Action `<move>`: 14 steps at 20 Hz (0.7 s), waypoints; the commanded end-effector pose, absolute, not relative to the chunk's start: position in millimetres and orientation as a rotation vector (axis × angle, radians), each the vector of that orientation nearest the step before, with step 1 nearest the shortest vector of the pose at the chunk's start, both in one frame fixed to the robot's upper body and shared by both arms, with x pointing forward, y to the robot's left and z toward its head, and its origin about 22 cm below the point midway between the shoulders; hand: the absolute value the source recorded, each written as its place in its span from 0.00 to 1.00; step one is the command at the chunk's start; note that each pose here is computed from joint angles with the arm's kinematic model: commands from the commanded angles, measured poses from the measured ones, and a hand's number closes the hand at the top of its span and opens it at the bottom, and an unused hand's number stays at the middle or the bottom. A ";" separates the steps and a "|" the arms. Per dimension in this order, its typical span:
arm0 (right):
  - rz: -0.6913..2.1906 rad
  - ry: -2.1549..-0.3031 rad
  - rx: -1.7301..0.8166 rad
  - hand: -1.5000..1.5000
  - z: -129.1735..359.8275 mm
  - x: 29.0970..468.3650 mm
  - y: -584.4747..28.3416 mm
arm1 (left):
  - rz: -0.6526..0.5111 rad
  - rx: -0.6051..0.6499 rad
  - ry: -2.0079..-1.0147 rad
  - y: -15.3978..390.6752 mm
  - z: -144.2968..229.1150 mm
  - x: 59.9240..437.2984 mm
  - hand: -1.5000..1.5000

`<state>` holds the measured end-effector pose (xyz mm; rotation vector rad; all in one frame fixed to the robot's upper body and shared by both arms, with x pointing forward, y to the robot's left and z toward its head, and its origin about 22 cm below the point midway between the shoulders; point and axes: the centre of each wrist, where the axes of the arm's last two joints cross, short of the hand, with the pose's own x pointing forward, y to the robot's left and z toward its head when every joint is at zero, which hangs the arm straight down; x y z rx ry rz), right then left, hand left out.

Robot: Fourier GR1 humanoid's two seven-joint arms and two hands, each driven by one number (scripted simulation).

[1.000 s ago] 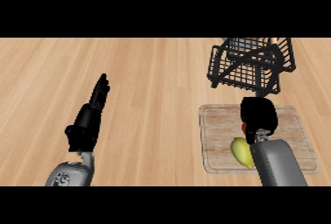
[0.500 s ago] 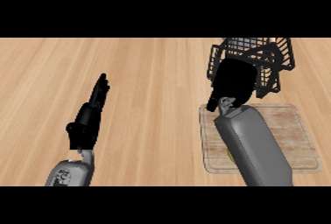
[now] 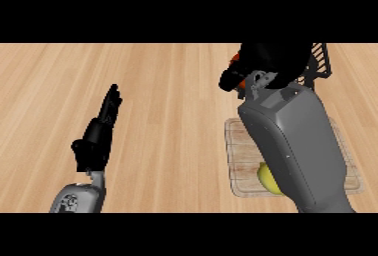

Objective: Pick the tomato from the cutting board and place it in the tiered basket

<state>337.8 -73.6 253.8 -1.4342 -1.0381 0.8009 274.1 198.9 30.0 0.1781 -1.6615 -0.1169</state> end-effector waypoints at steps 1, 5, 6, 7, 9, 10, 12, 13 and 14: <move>0.679 -0.904 -1.461 1.00 304.8 337.5 -60.0 | -0.114 0.172 -1.655 215.9 20.7 276.8 0.50; 0.549 -1.011 -1.309 1.00 304.0 348.2 -81.9 | -0.124 0.183 -1.671 201.8 30.6 272.1 0.50; 0.495 -1.042 -1.289 1.00 311.0 357.8 -77.1 | -0.132 0.178 -1.676 200.6 21.7 266.1 0.50; 0.535 -1.017 -1.294 1.00 294.5 363.9 -78.3 | -0.119 0.171 -1.667 187.7 31.4 280.9 0.50; 0.550 -0.989 -1.336 1.00 303.4 369.7 -73.7 | -0.134 0.193 -1.675 193.5 27.2 269.2 0.50; 0.557 -0.990 -1.337 1.00 297.6 383.3 -76.2 | -0.120 0.183 -1.671 191.6 26.1 260.4 0.50; 0.496 -1.034 -1.342 1.00 308.8 390.6 -89.6 | -0.112 0.198 -1.679 198.3 27.3 275.8 0.50; 0.494 -1.013 -1.345 1.00 300.8 392.5 -99.2 | -0.134 0.183 -1.672 197.5 27.9 263.1 0.50; 0.497 -0.989 -1.392 1.00 289.9 400.9 -103.4 | -0.122 0.178 -1.672 197.1 26.3 271.3 0.50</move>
